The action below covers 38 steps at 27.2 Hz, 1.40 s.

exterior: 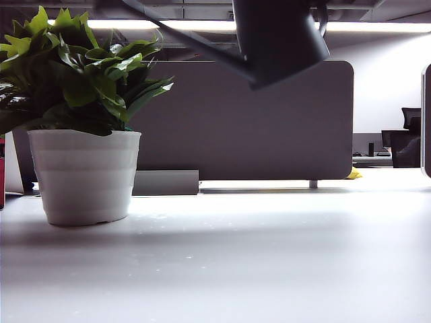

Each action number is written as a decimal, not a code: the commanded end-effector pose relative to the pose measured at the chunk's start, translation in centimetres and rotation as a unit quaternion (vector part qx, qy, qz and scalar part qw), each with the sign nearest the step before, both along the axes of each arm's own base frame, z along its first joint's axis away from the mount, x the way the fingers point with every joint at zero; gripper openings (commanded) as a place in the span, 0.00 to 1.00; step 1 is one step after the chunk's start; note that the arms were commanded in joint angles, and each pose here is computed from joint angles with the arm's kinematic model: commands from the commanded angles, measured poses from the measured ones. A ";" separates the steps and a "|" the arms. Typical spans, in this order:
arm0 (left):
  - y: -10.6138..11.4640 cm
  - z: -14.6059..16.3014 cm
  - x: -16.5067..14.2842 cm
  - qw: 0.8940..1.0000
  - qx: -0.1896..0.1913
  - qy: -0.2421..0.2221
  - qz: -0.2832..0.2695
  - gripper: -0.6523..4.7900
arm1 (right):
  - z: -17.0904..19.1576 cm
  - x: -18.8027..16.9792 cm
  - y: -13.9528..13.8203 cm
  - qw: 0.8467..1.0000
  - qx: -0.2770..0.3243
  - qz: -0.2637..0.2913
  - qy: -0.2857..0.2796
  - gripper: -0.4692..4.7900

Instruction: Pick up the watering can from the table, water the potted plant, and put the can back.

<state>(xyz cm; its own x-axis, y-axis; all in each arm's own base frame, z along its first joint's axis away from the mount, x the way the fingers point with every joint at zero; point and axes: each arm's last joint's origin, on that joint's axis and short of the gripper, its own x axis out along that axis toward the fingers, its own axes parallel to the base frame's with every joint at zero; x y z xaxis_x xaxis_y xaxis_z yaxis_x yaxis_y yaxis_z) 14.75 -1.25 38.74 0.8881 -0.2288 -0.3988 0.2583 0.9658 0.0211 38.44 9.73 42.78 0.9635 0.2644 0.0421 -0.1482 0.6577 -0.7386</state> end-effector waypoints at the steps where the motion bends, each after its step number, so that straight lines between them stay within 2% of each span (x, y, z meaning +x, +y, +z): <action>1: -1.1 0.0 0.0 1.000 0.025 -0.002 -0.018 0.11 | 2.4 0.0 0.4 0.997 -0.012 -0.014 -0.081 0.08; 5: -1.7 -0.3 -0.3 0.998 0.065 0.011 0.001 0.11 | 2.4 0.6 0.6 0.996 -0.025 -0.015 -0.086 0.08; 7: -2.0 -0.5 -0.4 0.997 0.073 0.019 -0.010 0.11 | 2.6 0.8 0.6 0.994 -0.053 -0.017 -0.099 0.08; 8: -2.0 -0.5 -0.4 0.996 0.082 0.020 0.003 0.11 | 2.9 0.9 0.6 0.989 -0.085 -0.022 -0.115 0.08; 10: -1.9 -0.6 -0.4 0.996 0.092 0.020 0.007 0.11 | 3.7 0.8 0.6 0.986 -0.099 -0.026 -0.132 0.08; 15: -1.9 -0.6 -0.4 0.996 0.092 0.020 0.005 0.11 | 5.7 0.4 1.2 0.980 -0.095 -0.024 -0.174 0.08; 18: -1.9 -0.6 -0.4 0.995 0.094 0.020 0.005 0.11 | 6.2 1.0 2.3 0.974 -0.123 -0.021 -0.192 0.08; 32: -1.9 -0.6 -0.4 0.995 0.096 0.021 0.006 0.11 | 6.2 1.0 3.6 0.950 -0.202 0.004 -0.237 0.08; 38: -1.9 -0.6 -0.4 0.995 0.096 0.021 0.006 0.11 | 6.2 1.0 3.6 0.949 -0.207 0.005 -0.239 0.08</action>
